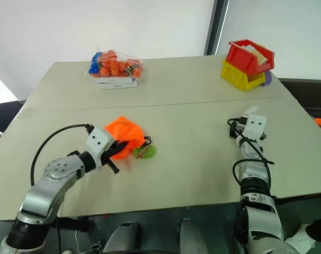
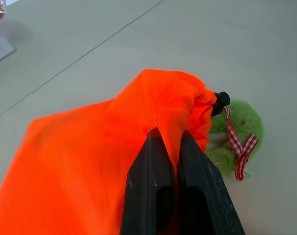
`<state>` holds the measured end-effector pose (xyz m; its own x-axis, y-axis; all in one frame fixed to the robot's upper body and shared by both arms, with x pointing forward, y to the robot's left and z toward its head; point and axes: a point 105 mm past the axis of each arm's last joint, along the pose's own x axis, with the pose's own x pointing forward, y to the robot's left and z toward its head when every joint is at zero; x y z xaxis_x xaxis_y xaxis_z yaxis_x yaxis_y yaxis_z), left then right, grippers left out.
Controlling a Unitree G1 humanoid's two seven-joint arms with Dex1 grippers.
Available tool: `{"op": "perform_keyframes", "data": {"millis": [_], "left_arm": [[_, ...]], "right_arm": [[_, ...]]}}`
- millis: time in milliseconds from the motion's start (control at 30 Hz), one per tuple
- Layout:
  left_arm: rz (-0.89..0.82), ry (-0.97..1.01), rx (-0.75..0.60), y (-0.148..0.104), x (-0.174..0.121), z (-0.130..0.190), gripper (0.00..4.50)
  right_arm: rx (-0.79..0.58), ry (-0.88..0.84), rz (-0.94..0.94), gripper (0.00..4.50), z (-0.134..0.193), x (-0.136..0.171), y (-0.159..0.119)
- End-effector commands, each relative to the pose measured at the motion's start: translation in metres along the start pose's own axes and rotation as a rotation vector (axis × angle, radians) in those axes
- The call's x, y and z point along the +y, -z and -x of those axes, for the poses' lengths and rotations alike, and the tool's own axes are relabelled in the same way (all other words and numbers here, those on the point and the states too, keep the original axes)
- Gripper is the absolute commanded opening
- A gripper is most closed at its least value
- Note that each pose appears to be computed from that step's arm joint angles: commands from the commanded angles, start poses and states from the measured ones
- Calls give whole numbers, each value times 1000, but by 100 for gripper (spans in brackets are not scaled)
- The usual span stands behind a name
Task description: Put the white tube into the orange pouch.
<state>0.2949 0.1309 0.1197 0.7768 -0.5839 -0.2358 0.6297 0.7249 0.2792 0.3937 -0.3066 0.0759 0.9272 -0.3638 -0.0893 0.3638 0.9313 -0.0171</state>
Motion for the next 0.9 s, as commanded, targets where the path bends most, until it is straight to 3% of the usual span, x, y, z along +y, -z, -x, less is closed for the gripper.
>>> {"op": "perform_keyframes", "data": {"millis": [33, 167, 200, 433, 567, 600, 667, 767, 900], "left_arm": [[-27, -7, -32, -8, 2, -1, 0], [-27, -4, -33, -8, 1, -1, 0], [-27, -4, -32, -7, 1, -1, 0], [-15, -3, -40, -6, 1, -4, 0], [2, 5, -49, -5, -2, -6, 0], [11, 8, -51, -5, -3, -6, 0], [22, 12, -54, -4, -4, -7, 0], [48, 19, -58, -4, -7, -8, 0], [60, 32, -67, -5, -11, -9, 0]], "right_arm": [[-57, 13, -40, 365, -4, 0, -14], [-71, 1, -39, 163, -4, 3, -17], [-74, -2, -37, 133, -3, 4, -17], [-184, -90, 58, 126, 8, 11, -39], [-304, -410, 79, 126, 45, 42, -59], [-306, -563, 82, 126, 65, 55, -59], [-278, -776, 85, 126, 96, 72, -55], [-118, -1125, 159, 126, 157, 94, -27], [12, -1308, 158, 126, 197, 107, -10]]}}
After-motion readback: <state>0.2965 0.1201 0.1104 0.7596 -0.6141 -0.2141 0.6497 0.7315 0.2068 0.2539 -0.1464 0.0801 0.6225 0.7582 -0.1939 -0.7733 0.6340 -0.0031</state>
